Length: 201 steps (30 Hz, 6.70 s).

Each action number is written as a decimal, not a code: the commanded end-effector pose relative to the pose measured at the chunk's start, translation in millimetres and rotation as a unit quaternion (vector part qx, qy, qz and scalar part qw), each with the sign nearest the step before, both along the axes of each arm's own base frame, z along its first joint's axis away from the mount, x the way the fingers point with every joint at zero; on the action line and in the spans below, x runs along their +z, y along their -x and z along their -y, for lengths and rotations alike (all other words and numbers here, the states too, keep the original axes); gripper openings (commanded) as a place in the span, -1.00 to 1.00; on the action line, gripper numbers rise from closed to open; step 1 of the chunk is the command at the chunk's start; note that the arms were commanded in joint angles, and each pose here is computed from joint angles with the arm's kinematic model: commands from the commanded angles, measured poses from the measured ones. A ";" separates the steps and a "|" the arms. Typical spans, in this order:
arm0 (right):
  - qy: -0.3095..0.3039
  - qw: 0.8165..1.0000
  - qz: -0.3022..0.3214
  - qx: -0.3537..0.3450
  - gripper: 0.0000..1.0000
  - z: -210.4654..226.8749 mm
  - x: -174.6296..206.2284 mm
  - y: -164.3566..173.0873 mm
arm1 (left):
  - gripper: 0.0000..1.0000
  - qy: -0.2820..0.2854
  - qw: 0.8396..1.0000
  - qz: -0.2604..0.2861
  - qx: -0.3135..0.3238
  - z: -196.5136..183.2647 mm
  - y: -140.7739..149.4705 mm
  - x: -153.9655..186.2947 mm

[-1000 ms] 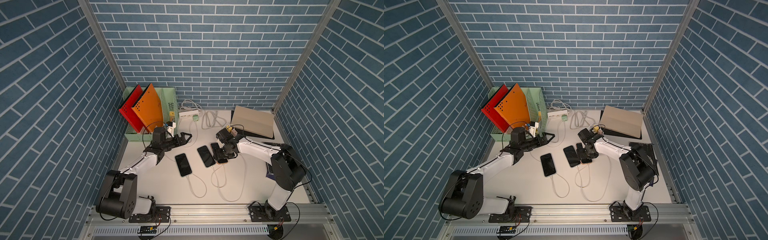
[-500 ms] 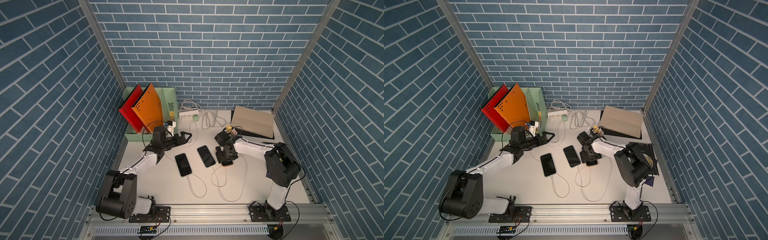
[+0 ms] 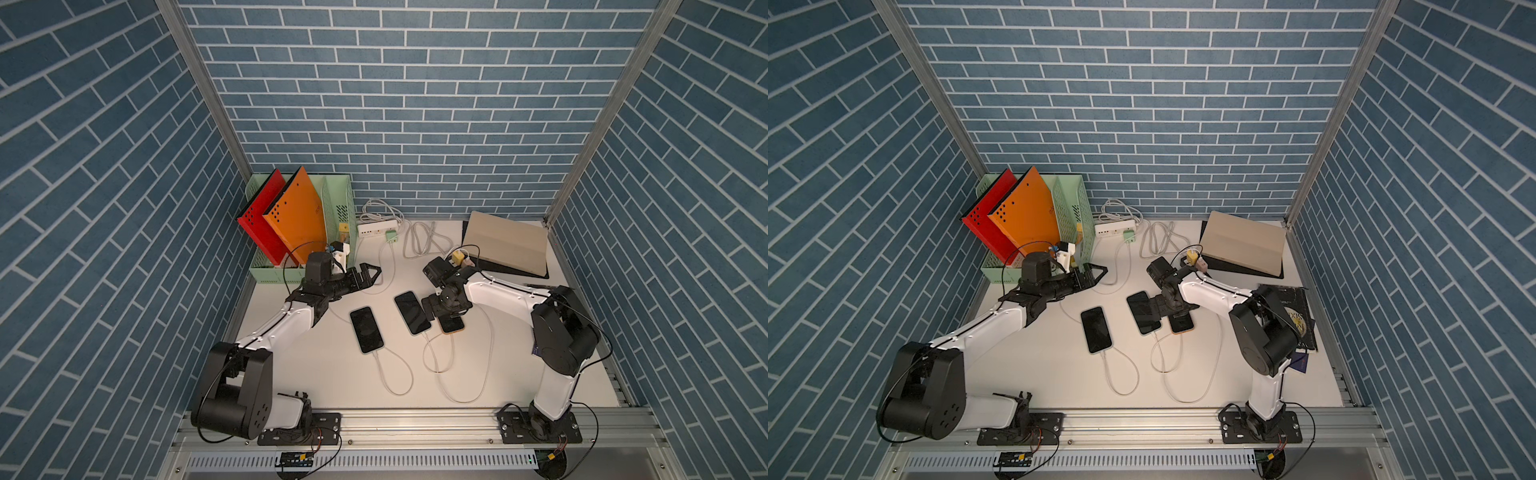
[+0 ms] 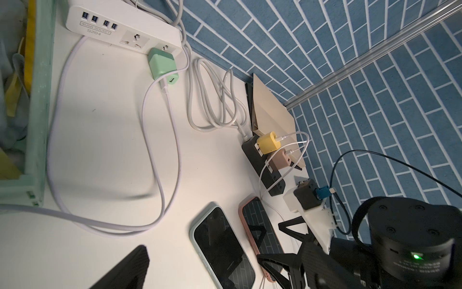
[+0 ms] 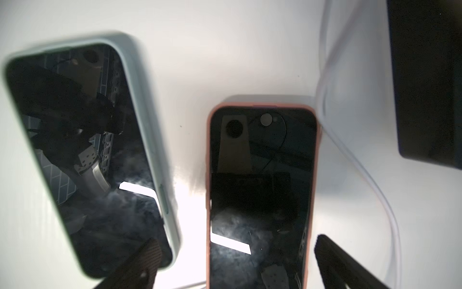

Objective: Unplug the charging cable from the phone
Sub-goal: Place the phone at the center of the board, then pick up the phone at the center of the board, then remove the charging cable from the phone.

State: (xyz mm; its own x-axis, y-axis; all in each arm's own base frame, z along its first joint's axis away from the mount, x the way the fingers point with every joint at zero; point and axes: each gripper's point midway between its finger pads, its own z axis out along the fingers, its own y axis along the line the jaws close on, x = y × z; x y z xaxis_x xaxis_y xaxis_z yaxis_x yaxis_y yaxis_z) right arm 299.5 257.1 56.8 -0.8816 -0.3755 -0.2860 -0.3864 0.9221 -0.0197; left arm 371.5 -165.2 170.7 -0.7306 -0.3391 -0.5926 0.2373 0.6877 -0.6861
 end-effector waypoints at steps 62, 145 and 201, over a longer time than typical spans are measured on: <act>-0.014 0.995 0.043 0.090 0.26 -89.3 -20.4 5.9 | 1.00 -0.026 0.997 0.026 0.064 -37.1 0.2 11.9; -0.694 0.674 -0.077 0.242 -0.28 -121.3 205.4 67.8 | 0.92 0.209 0.943 0.106 -0.234 72.8 74.2 94.2; -0.611 0.742 -0.112 0.251 0.07 -87.2 122.9 115.2 | -1.00 0.178 0.955 0.139 -0.190 62.3 52.0 115.4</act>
